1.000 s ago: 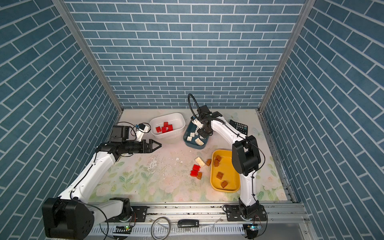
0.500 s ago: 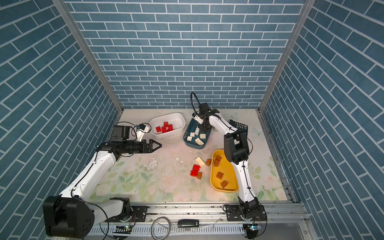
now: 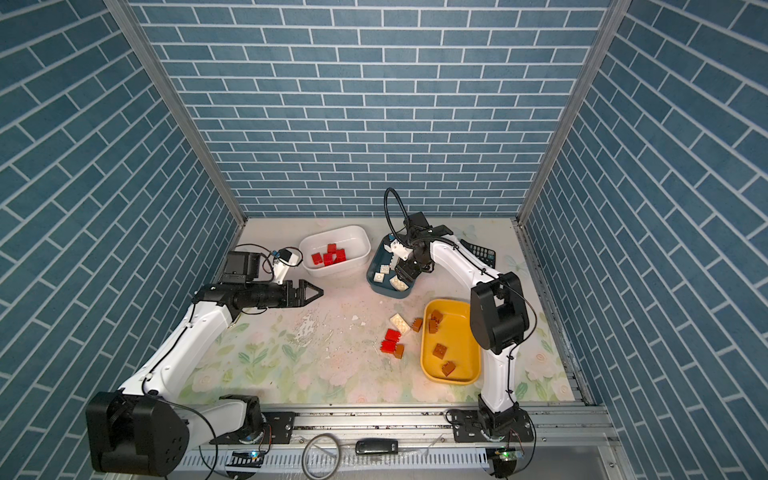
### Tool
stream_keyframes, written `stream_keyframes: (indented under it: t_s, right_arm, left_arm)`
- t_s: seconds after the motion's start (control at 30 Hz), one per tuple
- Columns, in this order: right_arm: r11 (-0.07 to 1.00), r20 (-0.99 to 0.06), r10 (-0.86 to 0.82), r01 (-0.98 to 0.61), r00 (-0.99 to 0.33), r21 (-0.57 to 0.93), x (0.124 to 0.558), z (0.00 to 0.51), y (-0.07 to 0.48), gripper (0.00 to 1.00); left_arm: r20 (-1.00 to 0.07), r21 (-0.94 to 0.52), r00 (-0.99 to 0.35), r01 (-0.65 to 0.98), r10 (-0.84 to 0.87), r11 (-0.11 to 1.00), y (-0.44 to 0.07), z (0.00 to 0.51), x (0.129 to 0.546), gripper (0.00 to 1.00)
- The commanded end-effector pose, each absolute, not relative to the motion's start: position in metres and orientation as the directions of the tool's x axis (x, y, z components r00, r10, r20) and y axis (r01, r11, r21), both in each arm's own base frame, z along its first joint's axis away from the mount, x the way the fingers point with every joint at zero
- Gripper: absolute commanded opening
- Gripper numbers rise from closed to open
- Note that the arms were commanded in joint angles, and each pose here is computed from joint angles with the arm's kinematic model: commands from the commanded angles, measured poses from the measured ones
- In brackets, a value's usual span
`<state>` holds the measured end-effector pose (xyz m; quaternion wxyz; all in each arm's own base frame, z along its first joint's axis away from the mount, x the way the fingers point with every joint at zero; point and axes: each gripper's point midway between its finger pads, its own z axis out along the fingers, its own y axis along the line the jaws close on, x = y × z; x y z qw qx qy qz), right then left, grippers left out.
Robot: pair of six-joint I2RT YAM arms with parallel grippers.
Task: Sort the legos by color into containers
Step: 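Move the right gripper back to the pile and grasp another cream brick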
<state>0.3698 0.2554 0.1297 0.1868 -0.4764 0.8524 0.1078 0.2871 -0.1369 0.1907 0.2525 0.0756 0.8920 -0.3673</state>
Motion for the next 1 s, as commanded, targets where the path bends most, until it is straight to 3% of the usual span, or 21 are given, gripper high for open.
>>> stream_keyframes:
  t_s: [0.0,0.13,0.3,0.57,0.97]
  right_arm:
    - [0.464,-0.408,-0.79,-0.881,-0.458,0.092,0.317,0.131,0.264,0.6]
    - [0.455,-0.361,-0.813,-0.885,-0.457,0.095,0.278,0.121,0.263,0.59]
    - [0.544,-0.302,-0.776,-0.83,-0.554,0.124,0.257,0.101,0.264,0.6]
    - [0.664,-0.235,-0.721,-0.747,-0.651,0.034,0.264,0.062,0.255,0.6]
    - [0.67,-0.217,-0.714,-0.74,-0.666,0.063,0.269,0.035,0.266,0.58]
  left_arm:
    - [-0.502,-0.615,-0.864,0.327,-0.037,0.718,-0.136,0.192,0.289,0.99]
    - [-0.499,-0.615,-0.866,0.33,-0.029,0.716,-0.137,0.192,0.291,1.0]
    - [-0.496,-0.614,-0.868,0.329,-0.027,0.718,-0.136,0.192,0.29,1.0]
    - [-0.5,-0.611,-0.866,0.328,-0.029,0.72,-0.135,0.191,0.287,1.0]
    - [-0.495,-0.602,-0.868,0.326,-0.021,0.729,-0.134,0.187,0.284,1.0]
